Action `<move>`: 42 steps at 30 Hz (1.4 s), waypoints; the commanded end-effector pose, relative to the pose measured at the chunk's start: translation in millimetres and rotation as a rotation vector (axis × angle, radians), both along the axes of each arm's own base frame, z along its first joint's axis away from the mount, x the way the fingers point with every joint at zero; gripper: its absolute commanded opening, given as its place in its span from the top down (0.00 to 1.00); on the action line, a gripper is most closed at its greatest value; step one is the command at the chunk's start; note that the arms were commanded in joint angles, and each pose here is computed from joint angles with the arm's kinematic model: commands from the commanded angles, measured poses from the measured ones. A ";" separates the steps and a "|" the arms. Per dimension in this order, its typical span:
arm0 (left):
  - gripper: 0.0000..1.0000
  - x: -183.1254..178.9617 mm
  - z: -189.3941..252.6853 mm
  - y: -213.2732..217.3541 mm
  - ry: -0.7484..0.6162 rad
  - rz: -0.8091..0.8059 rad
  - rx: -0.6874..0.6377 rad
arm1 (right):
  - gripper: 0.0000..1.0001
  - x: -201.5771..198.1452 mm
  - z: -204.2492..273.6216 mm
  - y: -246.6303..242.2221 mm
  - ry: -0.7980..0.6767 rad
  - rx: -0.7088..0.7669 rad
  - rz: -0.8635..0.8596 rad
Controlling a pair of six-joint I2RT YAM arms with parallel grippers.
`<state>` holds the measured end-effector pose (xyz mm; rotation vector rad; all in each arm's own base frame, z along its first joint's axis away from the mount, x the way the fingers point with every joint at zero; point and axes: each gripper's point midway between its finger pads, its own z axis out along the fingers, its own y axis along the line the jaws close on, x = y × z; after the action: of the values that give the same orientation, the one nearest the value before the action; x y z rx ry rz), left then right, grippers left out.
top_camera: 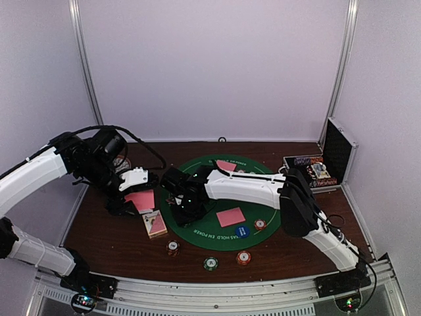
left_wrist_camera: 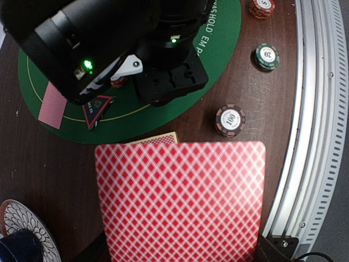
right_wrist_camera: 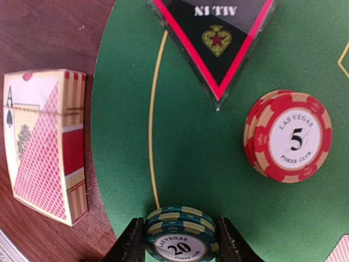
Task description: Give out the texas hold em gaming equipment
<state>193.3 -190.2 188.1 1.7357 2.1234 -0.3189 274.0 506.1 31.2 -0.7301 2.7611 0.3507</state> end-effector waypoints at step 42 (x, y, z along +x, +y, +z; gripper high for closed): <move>1.00 -5.5 7.4 -3.7 0.005 -0.013 -0.035 | 0.15 -141.8 6.4 -82.4 0.113 -0.086 0.157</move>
<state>187.9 -188.7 186.7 1.7475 2.1396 -0.3385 132.7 418.6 46.8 -0.9920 2.8523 0.3133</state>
